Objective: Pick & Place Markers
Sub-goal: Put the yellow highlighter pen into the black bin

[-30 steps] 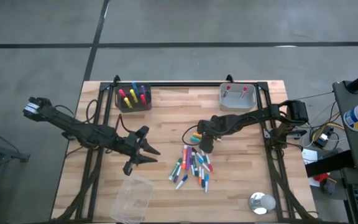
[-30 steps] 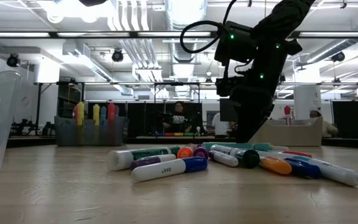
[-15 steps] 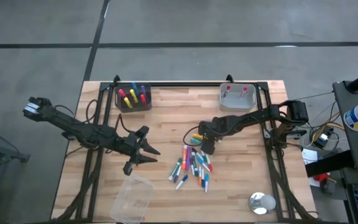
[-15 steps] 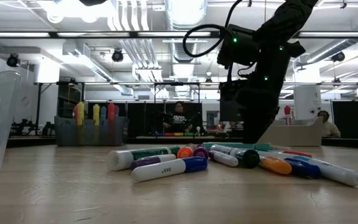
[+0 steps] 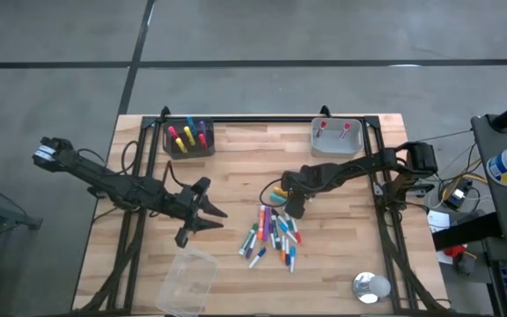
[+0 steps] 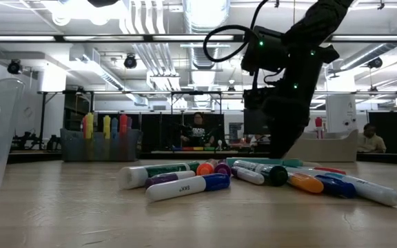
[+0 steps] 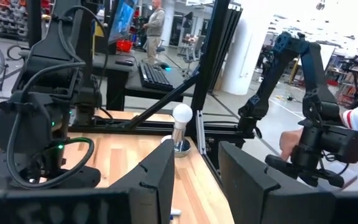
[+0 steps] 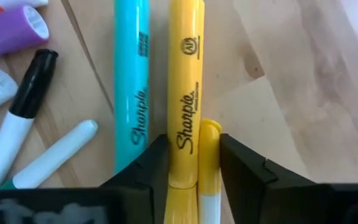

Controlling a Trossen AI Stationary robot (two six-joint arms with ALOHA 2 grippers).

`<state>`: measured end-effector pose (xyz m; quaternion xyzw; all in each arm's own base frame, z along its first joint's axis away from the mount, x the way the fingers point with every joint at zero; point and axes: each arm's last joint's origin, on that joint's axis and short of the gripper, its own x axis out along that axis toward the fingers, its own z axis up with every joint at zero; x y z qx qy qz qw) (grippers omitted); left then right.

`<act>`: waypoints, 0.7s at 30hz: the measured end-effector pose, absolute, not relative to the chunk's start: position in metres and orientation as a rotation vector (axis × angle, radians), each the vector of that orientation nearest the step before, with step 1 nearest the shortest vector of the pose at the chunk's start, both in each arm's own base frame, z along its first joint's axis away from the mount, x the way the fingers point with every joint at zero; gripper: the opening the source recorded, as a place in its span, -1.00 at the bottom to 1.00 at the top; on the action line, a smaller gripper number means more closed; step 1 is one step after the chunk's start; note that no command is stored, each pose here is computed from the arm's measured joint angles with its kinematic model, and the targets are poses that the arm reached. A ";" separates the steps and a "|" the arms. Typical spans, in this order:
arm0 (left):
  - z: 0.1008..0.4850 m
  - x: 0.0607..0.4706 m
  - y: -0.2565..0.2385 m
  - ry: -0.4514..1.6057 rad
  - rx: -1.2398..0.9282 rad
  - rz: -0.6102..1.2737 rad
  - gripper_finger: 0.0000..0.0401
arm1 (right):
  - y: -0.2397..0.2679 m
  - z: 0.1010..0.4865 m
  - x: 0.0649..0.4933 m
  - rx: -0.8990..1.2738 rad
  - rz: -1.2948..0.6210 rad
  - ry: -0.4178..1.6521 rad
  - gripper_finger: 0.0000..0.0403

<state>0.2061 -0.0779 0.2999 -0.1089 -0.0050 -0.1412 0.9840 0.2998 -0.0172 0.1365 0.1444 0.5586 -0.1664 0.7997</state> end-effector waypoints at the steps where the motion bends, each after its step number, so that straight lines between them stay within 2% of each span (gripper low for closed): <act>1: 0.300 0.206 -0.078 -0.013 -0.221 -0.282 -0.40 | -0.017 0.137 0.300 0.307 -0.358 1.195 -0.46; 14: 0.300 0.206 -0.077 -0.016 -0.222 -0.272 -0.40 | -0.018 0.157 0.312 0.262 -0.329 1.189 -0.67; 17: 0.300 0.206 -0.077 -0.016 -0.222 -0.273 -0.40 | -0.018 0.160 0.313 0.253 -0.320 1.188 -0.65; 21: 0.300 0.206 -0.077 -0.016 -0.222 -0.273 -0.40 | -0.016 0.162 0.315 0.280 -0.293 1.189 -0.54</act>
